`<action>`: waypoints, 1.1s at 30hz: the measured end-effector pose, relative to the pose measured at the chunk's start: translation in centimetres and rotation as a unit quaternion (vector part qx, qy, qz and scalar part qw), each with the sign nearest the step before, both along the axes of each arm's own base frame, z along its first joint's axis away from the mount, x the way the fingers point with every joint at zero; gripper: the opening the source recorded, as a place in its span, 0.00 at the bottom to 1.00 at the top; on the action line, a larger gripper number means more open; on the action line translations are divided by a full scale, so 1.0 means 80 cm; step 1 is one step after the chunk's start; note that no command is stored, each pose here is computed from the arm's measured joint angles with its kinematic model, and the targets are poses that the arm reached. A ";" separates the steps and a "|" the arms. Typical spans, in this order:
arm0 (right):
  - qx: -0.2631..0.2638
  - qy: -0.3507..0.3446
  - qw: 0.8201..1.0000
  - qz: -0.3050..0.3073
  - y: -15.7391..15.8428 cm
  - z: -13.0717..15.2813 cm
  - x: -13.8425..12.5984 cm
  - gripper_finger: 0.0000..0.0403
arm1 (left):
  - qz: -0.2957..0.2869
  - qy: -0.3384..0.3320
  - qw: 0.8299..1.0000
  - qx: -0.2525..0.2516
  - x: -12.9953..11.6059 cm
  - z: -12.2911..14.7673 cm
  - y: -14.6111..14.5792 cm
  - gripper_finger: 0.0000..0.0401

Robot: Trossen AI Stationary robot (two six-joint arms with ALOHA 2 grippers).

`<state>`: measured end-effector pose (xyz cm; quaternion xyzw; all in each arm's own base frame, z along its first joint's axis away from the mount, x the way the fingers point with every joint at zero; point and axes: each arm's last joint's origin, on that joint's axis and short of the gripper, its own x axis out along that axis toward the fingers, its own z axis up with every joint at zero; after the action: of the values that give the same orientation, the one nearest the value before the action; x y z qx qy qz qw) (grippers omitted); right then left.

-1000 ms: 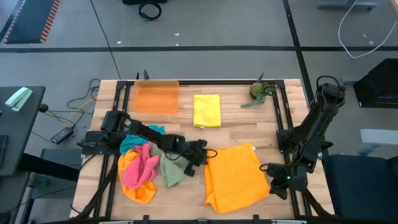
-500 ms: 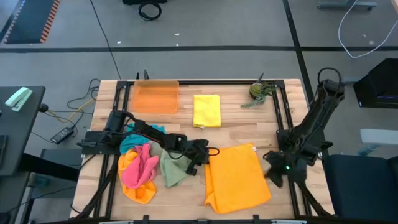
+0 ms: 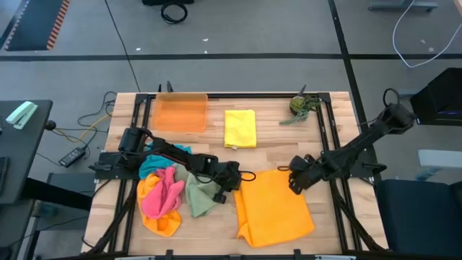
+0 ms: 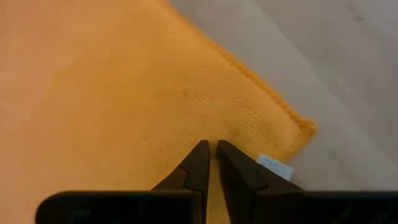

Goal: Fold microfiber towels
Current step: Fold the right orange towel

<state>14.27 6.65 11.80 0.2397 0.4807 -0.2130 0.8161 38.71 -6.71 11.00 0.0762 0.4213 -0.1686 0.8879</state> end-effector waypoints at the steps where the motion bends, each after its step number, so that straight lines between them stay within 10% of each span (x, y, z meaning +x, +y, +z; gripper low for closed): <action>1: 0.004 0.003 1.000 -0.007 -0.004 -0.002 0.001 0.10 | 0.001 0.008 1.000 0.001 -0.001 -0.001 0.001 0.02; 17: -0.040 0.174 0.981 -0.079 -0.024 0.028 -0.029 0.10 | 0.076 0.108 0.991 0.013 -0.022 0.006 0.065 0.05; 27: -0.058 0.060 0.996 -0.018 -0.006 0.090 0.009 0.10 | 0.075 0.036 0.997 -0.008 -0.035 0.081 0.081 0.01; 33: -0.019 -0.100 0.994 0.050 0.027 0.085 0.037 0.10 | 0.050 0.130 0.989 -0.039 -0.049 0.061 0.043 0.05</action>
<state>17.24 8.85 18.58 0.2199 0.4040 -0.1555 0.8742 34.76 -3.25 15.90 -0.0026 0.5292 -0.1488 0.8354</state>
